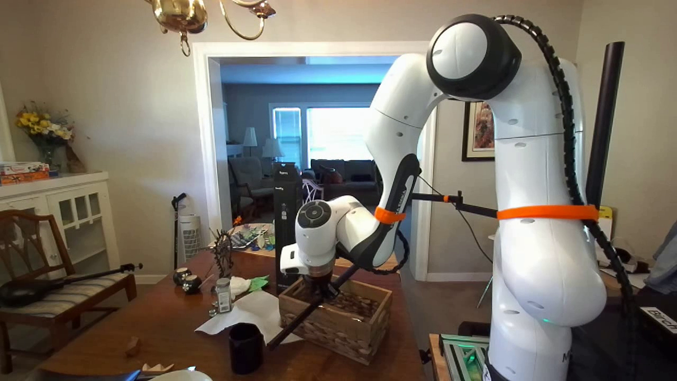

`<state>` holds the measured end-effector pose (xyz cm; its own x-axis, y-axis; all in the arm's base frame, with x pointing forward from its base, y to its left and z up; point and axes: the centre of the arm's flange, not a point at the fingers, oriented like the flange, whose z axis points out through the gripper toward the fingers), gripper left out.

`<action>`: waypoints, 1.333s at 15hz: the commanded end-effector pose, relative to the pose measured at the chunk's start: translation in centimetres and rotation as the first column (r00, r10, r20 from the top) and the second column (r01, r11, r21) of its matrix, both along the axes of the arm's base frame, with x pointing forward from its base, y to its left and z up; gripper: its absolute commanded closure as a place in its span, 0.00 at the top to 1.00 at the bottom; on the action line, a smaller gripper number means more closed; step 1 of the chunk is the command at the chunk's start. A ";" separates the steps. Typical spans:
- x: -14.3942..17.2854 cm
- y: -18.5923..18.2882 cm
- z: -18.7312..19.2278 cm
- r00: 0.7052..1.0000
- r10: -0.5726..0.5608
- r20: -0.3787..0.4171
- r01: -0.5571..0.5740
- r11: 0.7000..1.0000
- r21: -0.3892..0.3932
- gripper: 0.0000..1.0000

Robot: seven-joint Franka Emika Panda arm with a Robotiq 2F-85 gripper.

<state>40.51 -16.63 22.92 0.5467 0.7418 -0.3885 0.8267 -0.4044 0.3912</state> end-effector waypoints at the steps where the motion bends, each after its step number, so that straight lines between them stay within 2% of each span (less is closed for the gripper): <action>1: 0.1 0.1 -0.8 1.000 -0.003 0.017 0.003 1.000 -0.020 0.74; 3: 0.1 0.1 -0.8 1.000 -0.006 0.023 0.006 1.000 -0.023 0.90; 6: 0.0 -0.1 -0.2 0.999 -0.017 0.035 0.017 1.000 -0.015 1.00; 8: -0.5 -0.5 0.8 0.998 -0.033 0.049 0.032 0.999 0.009 1.00; 11: -1.1 -1.9 2.4 0.986 -0.158 0.056 0.154 0.986 0.070 1.00; 13: -1.5 -3.2 3.3 0.961 -0.271 0.056 0.261 0.955 0.141 1.00; 16: -2.0 -5.1 4.4 0.908 -0.416 0.037 0.396 0.885 0.244 1.00; 18: -2.1 -6.0 5.2 0.857 -0.515 0.025 0.486 0.822 0.297 1.00; 20: -2.1 -6.7 5.8 0.792 -0.610 0.010 0.569 0.745 0.348 1.00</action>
<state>38.37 -22.61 25.86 0.8914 0.4302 -0.1425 0.4531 -0.8417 0.2936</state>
